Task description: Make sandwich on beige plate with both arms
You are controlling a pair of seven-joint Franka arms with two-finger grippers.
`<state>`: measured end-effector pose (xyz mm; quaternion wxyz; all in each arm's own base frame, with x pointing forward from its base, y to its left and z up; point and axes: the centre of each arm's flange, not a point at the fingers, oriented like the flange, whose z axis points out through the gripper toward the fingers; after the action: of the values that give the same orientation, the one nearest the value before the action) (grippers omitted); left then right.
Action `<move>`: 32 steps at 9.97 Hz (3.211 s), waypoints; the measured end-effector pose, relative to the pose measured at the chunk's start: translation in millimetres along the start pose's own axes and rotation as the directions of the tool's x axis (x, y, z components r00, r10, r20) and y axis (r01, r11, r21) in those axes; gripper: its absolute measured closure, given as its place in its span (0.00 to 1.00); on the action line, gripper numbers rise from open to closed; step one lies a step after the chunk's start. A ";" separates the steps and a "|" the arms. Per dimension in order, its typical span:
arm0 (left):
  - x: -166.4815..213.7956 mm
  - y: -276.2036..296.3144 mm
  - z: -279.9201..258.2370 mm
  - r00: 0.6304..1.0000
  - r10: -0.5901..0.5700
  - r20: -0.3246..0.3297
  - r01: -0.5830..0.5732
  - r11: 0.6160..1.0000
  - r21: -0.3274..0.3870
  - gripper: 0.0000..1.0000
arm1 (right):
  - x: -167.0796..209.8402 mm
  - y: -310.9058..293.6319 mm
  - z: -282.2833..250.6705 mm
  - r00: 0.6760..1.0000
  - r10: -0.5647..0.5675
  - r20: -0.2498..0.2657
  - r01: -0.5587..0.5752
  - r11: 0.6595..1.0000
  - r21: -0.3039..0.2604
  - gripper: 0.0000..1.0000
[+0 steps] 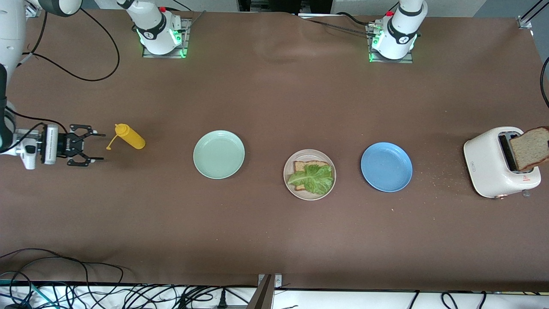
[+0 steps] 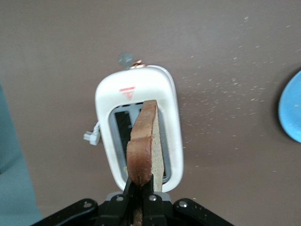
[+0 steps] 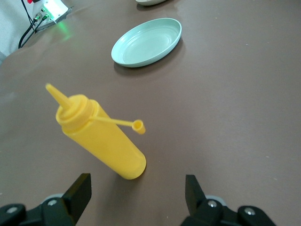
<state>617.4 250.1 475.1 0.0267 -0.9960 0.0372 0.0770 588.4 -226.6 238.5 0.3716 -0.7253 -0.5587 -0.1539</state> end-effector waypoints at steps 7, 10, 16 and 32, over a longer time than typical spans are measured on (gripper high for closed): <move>82.7 189.9 25.5 1.000 -0.007 -0.028 -0.010 0.830 -0.558 0.92 | 212.2 -37.3 -109.2 0.736 0.612 0.290 -0.545 0.789 -0.284 0.10; 116.3 281.9 65.8 1.000 0.007 0.016 0.008 0.615 -0.789 0.92 | 270.8 -74.8 -109.0 0.498 0.830 0.250 -0.716 0.557 -0.421 0.04; 140.0 351.0 121.1 0.999 0.053 -0.012 -0.030 0.360 -0.932 0.92 | 376.8 -104.6 -52.2 0.224 0.970 0.093 -0.675 0.224 -0.703 0.00; 108.7 437.5 257.6 0.984 0.113 -0.134 -0.171 0.441 -0.881 0.91 | 365.5 -123.1 -47.9 0.274 0.962 0.013 -0.675 0.202 -0.709 0.00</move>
<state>651.2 -178.1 183.3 -0.5050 -0.8578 0.0755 0.0595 603.7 6.0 549.4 0.0078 -0.9942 -0.0517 0.0942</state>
